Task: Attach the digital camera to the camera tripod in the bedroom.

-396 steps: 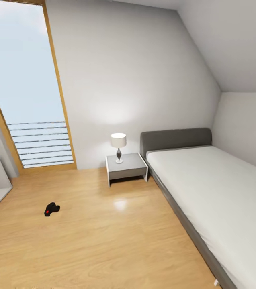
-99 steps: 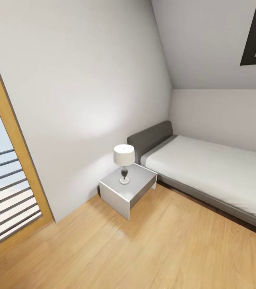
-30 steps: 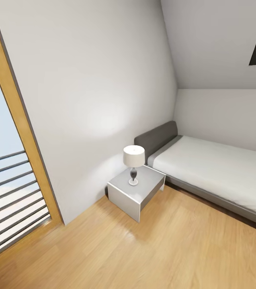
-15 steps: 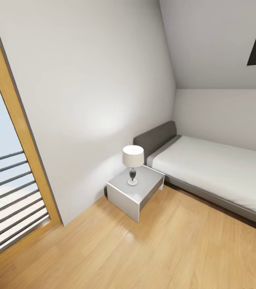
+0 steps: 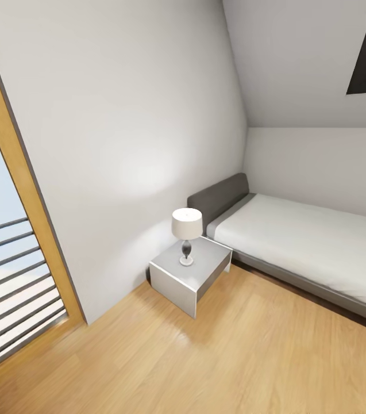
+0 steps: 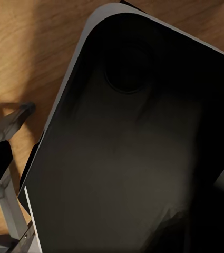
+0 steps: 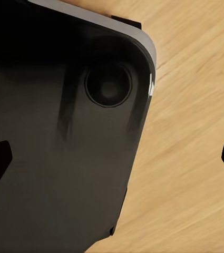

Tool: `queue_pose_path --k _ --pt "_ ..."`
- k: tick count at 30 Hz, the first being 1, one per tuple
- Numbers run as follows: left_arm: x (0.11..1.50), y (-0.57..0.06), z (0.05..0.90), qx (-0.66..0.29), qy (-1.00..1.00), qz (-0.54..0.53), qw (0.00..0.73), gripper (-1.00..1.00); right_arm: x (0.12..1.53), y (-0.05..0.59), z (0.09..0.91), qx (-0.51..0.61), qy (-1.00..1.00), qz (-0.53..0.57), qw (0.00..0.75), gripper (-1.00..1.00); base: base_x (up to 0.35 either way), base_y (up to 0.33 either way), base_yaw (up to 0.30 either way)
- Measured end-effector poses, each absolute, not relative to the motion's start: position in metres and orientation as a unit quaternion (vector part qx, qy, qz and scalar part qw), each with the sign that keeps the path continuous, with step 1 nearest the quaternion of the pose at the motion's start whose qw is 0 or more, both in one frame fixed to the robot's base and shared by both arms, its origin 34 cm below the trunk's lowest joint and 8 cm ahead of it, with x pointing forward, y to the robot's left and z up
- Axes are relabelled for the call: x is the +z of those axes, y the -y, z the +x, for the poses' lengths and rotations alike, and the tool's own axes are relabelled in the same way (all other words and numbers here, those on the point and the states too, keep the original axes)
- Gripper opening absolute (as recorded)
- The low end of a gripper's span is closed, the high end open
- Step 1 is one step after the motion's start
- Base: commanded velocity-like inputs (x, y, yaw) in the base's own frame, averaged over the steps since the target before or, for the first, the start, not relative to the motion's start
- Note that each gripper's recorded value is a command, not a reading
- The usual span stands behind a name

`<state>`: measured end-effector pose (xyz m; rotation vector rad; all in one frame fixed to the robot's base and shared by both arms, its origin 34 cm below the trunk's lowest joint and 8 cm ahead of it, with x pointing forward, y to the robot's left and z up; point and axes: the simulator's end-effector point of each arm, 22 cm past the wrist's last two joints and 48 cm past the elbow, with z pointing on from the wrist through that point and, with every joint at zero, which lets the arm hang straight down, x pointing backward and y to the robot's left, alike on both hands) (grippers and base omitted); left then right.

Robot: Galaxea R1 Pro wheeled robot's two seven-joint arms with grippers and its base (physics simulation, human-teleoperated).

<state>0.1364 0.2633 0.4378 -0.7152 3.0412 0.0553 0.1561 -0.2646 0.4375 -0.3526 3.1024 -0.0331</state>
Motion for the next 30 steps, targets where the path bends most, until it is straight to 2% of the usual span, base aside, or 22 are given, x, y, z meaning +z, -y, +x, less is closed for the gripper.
queue_pose_path --k 30 --pt "0.4378 -0.2631 0.1362 0.018 -0.974 -0.227 0.008 1.00 0.4375 0.2657 0.1561 -0.011 -0.993 -0.113 0.009 1.00 -0.016 0.000 -0.001"
